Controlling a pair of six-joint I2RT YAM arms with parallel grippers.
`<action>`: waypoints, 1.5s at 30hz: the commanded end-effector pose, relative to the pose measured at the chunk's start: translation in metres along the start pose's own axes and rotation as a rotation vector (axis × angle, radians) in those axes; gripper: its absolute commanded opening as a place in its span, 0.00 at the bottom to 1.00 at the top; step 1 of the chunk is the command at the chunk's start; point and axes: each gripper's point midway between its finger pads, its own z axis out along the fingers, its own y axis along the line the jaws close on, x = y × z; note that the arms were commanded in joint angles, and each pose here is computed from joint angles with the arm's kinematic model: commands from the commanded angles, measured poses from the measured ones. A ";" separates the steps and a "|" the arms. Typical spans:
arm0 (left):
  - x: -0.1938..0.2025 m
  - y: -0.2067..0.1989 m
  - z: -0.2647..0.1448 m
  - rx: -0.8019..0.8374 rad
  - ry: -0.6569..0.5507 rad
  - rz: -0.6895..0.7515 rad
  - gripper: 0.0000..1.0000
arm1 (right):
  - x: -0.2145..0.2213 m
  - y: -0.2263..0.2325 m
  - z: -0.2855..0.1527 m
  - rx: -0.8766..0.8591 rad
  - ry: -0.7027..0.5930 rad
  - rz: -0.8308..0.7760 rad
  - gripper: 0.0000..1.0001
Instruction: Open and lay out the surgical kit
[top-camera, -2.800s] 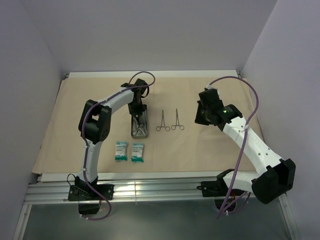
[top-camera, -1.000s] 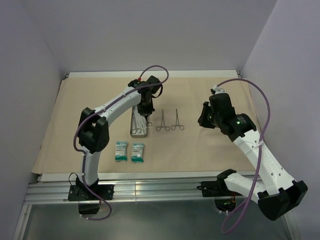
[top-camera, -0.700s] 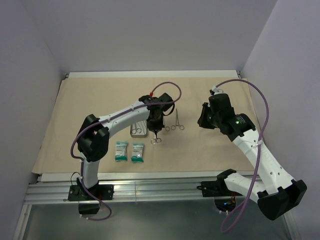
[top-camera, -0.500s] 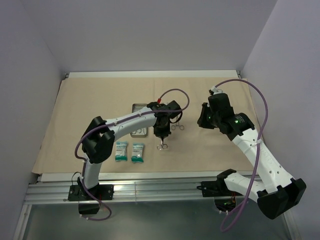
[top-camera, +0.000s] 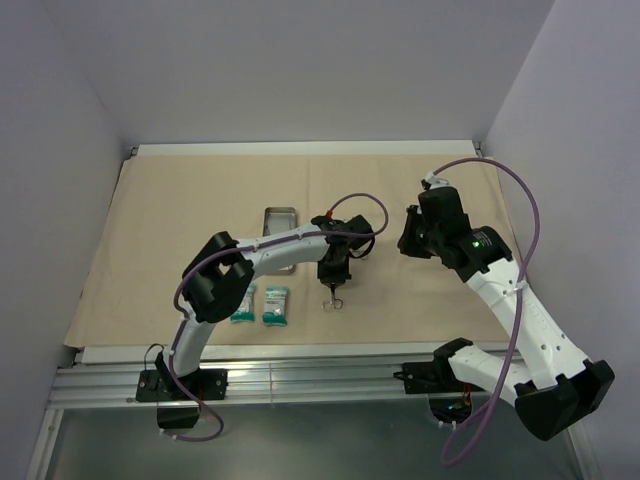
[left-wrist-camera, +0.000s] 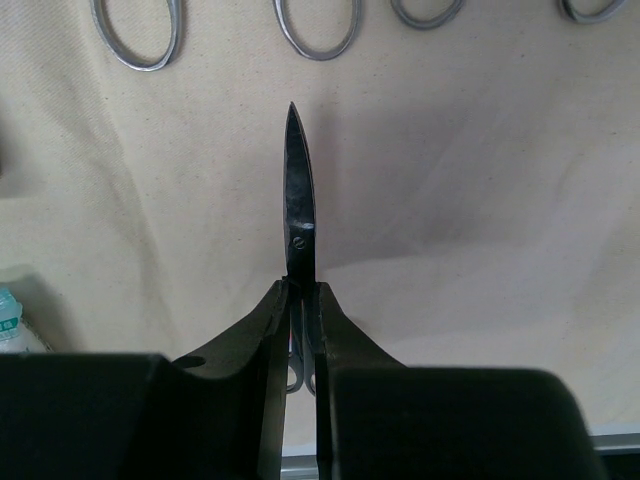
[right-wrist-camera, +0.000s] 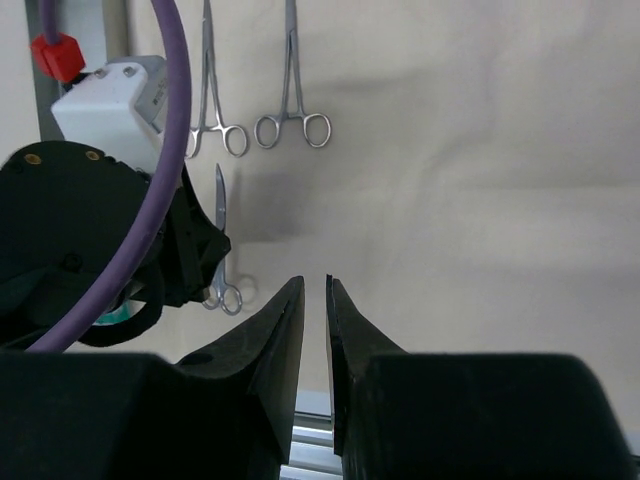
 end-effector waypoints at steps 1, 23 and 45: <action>-0.003 -0.012 0.002 0.028 -0.006 -0.029 0.00 | -0.028 0.002 -0.027 -0.012 -0.111 0.030 0.22; 0.022 0.001 0.004 -0.017 0.021 -0.041 0.11 | -0.027 0.001 -0.034 -0.026 -0.133 0.057 0.23; -0.031 -0.015 -0.061 0.008 -0.105 -0.017 0.31 | -0.028 0.004 -0.029 -0.031 -0.121 0.050 0.24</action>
